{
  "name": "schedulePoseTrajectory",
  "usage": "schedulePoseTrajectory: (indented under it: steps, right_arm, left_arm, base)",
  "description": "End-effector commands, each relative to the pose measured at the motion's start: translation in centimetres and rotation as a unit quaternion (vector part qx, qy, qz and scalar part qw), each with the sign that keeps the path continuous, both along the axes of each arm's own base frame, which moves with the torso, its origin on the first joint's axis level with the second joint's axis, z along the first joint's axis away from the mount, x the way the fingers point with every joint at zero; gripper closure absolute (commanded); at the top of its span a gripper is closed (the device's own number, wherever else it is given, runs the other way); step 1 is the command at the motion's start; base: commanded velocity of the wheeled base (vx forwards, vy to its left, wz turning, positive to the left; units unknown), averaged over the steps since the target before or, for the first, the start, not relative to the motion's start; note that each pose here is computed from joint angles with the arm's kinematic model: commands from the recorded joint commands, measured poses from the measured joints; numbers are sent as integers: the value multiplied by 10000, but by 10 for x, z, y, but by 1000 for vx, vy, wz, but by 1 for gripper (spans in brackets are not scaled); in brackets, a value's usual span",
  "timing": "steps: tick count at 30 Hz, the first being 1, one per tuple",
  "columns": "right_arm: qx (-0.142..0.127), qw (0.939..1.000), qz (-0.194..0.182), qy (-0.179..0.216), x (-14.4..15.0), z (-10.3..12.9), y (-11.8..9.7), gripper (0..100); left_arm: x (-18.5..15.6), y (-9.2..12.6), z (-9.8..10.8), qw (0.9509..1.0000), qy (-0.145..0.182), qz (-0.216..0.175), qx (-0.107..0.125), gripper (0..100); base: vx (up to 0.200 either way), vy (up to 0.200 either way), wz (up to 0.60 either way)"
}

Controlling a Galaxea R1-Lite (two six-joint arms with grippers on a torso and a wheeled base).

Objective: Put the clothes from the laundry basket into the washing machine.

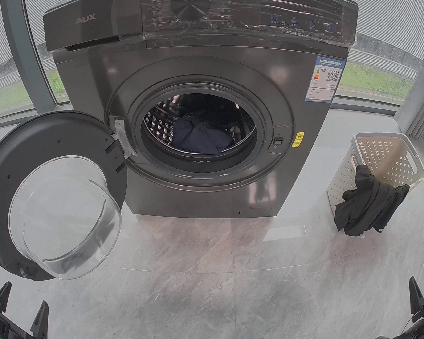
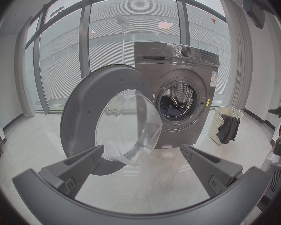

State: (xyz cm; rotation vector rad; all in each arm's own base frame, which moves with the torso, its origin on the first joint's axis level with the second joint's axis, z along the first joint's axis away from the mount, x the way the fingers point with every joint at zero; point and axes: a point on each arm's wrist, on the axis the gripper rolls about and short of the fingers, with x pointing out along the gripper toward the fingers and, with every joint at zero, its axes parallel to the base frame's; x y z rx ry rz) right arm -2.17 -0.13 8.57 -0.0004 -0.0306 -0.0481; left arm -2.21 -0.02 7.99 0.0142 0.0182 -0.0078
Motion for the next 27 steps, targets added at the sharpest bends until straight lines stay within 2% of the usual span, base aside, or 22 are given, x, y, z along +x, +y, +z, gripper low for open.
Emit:
schedulePoseTrajectory:
  steps: [1, 9, 27]
  right_arm:
    - [127, 9996, 173, 187, -1, -11, 1, 0]
    - [110, 9998, 158, 103, -1, -9, 1, 0]
    - [110, 9998, 158, 96, -1, -9, 1, 0]
  left_arm:
    - [-1, 0, -5, 10000, -61, -23, -3, 0]
    - [-1, 0, -5, 10000, -76, -23, -10, 0]
    - [-1, 0, -5, 10000, -76, -30, -41, 0]
  base:
    - [0, 0, 0]
    - [0, 0, 0]
    - [0, -200, 0]
